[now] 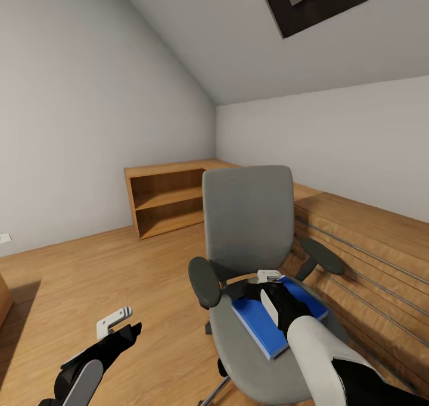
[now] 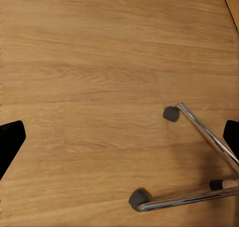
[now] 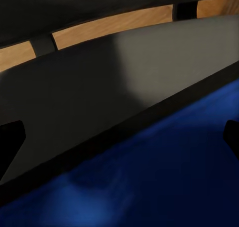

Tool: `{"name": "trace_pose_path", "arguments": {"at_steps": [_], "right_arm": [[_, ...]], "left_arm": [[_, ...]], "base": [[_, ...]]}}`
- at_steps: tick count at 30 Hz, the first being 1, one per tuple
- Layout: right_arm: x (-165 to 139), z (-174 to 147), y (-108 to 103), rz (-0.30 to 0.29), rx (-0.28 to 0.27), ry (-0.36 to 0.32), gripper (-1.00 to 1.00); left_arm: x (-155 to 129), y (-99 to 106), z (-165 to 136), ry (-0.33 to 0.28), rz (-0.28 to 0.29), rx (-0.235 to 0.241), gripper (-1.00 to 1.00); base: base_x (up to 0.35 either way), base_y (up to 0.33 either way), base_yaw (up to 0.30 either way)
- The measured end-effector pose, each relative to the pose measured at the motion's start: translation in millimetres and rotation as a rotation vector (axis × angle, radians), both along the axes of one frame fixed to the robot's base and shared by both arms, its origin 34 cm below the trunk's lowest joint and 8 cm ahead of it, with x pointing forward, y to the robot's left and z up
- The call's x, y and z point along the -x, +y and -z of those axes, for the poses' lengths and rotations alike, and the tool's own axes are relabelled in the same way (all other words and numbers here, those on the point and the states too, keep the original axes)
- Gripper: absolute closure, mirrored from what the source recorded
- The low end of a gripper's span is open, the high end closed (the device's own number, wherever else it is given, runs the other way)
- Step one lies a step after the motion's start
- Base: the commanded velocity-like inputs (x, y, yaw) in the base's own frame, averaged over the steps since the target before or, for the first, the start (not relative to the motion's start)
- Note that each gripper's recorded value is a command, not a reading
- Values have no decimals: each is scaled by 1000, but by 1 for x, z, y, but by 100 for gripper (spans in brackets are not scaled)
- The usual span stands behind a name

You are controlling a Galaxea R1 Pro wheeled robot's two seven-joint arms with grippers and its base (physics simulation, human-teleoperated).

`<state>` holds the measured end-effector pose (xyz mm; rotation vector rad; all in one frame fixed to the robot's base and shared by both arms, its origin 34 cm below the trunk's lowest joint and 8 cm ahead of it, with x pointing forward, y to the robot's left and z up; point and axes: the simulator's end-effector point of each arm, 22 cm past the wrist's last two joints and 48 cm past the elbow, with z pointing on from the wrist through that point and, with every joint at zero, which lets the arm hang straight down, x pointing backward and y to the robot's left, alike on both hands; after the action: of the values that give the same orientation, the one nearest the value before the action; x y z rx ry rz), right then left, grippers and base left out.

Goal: In the bedroom, organize the workspace by keeping the computer under the desk, ensuring the monitor is on the desk, placing the keyboard on the desk next to the monitor, placing the mouse on the desk next to the keyboard, moving the folder from the swivel chair onto the desk next to the mouse, stacking the notebook on top of the folder with the pen on top of the notebook, and positioning the swivel chair next to the desk.

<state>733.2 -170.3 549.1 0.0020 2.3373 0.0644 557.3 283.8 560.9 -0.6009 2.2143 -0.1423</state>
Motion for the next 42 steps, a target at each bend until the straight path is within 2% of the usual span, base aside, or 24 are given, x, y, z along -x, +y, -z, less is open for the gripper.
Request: {"name": "trace_pose_path", "arguments": {"at_steps": [6, 18, 30, 42], "right_arm": [[0, 0, 1, -2, -1, 4, -100], [0, -2, 0, -1, 0, 2, -100], [-1, -2, -2, -1, 9, 0, -100], [-1, -3, -2, 0, 8, -1, -100]], "left_arm": [[1, 1, 2, 7, 2, -3, -100], [0, 8, -2, -4, 1, -59, -100], [0, 8, -1, -2, 4, -62, -100], [0, 8, -1, -3, 4, -59, -100]], "base": [[-116, -67, 0], [-66, -36, 0], [-208, 0, 0], [-60, -7, 0]]}}
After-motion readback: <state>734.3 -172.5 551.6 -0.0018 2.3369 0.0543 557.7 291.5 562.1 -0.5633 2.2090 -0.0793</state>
